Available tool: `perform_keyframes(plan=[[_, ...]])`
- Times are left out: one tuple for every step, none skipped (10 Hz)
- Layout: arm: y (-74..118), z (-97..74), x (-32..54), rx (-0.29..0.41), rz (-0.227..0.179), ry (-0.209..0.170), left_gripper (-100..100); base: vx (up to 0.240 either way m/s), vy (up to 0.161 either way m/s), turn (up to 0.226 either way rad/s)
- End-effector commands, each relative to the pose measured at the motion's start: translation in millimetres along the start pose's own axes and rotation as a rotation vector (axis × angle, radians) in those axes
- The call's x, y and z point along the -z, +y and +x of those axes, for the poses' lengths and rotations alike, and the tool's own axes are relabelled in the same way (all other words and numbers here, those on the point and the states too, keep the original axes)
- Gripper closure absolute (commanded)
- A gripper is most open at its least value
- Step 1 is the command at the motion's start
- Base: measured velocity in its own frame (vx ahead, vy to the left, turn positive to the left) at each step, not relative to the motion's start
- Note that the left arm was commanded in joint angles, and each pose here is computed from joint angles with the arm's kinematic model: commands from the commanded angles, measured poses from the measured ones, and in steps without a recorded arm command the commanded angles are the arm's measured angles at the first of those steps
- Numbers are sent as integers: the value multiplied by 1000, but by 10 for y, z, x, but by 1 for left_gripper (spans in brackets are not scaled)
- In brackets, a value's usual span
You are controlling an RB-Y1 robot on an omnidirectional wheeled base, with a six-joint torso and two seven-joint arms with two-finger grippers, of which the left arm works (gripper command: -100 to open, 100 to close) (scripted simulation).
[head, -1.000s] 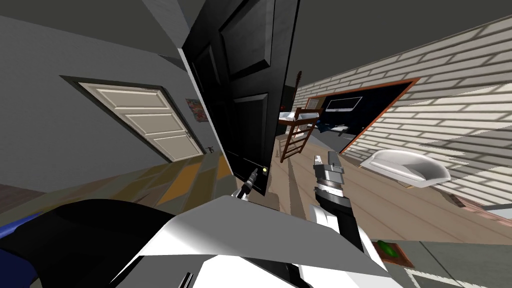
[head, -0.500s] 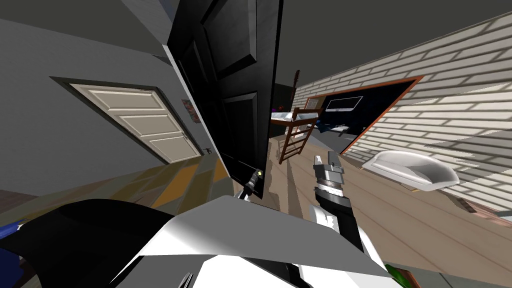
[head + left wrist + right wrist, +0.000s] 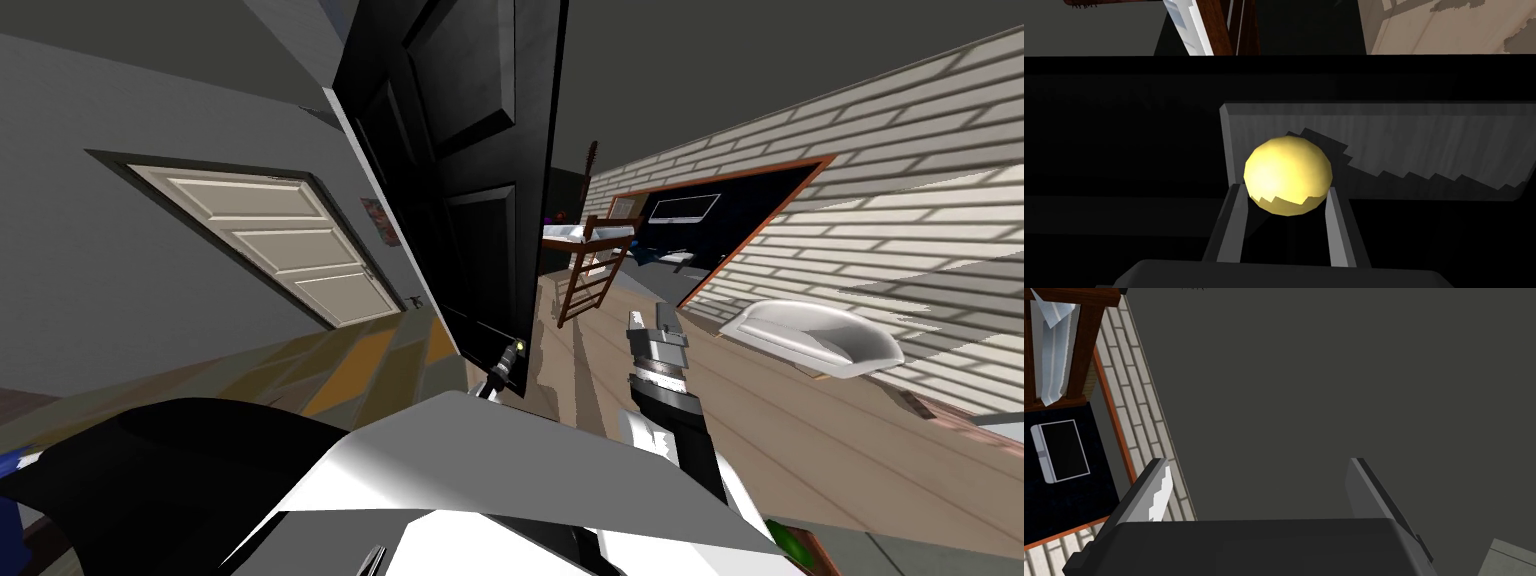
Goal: Push the door open
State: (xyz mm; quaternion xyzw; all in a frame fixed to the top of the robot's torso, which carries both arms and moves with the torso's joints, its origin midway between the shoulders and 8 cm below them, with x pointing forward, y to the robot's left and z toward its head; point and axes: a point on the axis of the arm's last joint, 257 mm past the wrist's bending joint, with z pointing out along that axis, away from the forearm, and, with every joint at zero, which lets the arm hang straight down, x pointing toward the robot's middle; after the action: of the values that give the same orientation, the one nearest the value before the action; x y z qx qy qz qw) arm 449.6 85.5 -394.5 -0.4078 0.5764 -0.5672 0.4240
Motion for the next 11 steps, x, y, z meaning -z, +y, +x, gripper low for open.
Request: perform_keyframes(plan=[[-7, -17, -1, 0, 2, -2, 100, 0, 0, 0], [34, -148, 36, -24, -9, -10, 100, 118, -37, 179], [38, -173, 42, -27, -10, -12, 100, 184, -64, 178], [78, -185, 104, -45, -22, 1, -100, -19, 45, 100], [83, -188, 117, -49, -24, 3, -100, -153, 110, 28], [88, -167, 138, -53, -25, 9, -100, -137, 156, 43], [86, -113, 152, -50, -25, 15, -100, -174, 131, 52], [72, -24, 155, -40, -23, 21, -100, -216, 114, 82], [34, 149, 143, -15, -16, 29, -100, -247, 75, 82], [1, 267, 126, 4, -10, 33, -100, -238, 6, 52], [-15, 318, 118, 13, -7, 35, -100, -177, -50, 10]])
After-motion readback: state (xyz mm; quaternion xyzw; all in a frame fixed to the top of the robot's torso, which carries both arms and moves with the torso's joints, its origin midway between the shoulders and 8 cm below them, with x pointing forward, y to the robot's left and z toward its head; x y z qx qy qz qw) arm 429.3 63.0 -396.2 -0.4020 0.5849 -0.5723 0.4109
